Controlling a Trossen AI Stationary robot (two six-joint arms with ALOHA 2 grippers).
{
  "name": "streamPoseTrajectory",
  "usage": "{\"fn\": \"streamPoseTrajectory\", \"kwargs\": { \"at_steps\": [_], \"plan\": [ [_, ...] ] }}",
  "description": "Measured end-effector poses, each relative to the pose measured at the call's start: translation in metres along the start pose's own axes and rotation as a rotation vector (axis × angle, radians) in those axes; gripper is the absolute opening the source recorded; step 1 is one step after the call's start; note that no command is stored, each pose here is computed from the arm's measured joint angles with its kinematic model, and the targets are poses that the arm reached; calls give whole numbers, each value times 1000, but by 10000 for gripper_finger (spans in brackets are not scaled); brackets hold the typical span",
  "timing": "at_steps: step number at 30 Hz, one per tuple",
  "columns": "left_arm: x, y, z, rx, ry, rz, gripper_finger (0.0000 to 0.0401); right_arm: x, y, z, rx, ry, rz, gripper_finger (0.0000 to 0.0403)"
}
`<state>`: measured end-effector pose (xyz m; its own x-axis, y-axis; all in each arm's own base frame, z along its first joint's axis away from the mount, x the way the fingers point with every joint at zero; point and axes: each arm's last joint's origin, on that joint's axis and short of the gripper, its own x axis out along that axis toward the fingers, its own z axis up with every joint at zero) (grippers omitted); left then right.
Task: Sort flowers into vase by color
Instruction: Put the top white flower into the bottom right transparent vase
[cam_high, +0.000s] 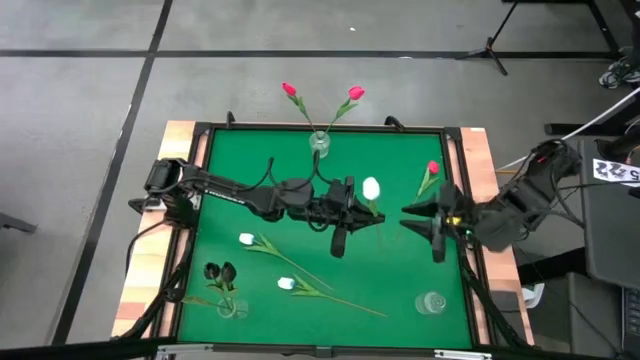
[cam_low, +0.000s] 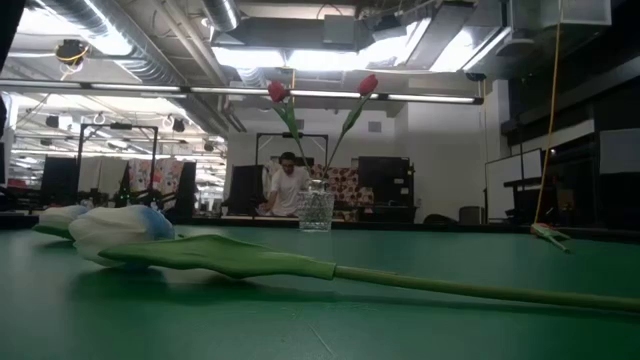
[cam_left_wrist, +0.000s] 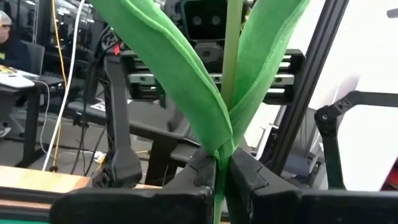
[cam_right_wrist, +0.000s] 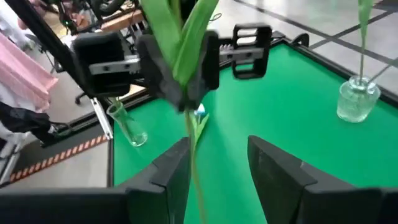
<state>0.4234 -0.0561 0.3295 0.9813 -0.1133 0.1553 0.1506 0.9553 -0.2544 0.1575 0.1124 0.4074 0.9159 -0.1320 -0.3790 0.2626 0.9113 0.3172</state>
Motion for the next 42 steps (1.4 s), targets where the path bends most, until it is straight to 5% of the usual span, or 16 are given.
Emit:
{"fn": "streamPoseTrajectory", "kwargs": {
  "at_steps": [14, 37, 42],
  "plan": [
    [-1, -2, 2, -2, -18, 6, 13, 46, 3, 8, -102, 105, 85, 156],
    [-1, -2, 3, 5, -18, 9, 15, 71, 4, 8, -84, 89, 25, 156],
    [-1, -2, 3, 5, -18, 11, 17, 69, 3, 9, -84, 90, 23, 128]
  ]
}}
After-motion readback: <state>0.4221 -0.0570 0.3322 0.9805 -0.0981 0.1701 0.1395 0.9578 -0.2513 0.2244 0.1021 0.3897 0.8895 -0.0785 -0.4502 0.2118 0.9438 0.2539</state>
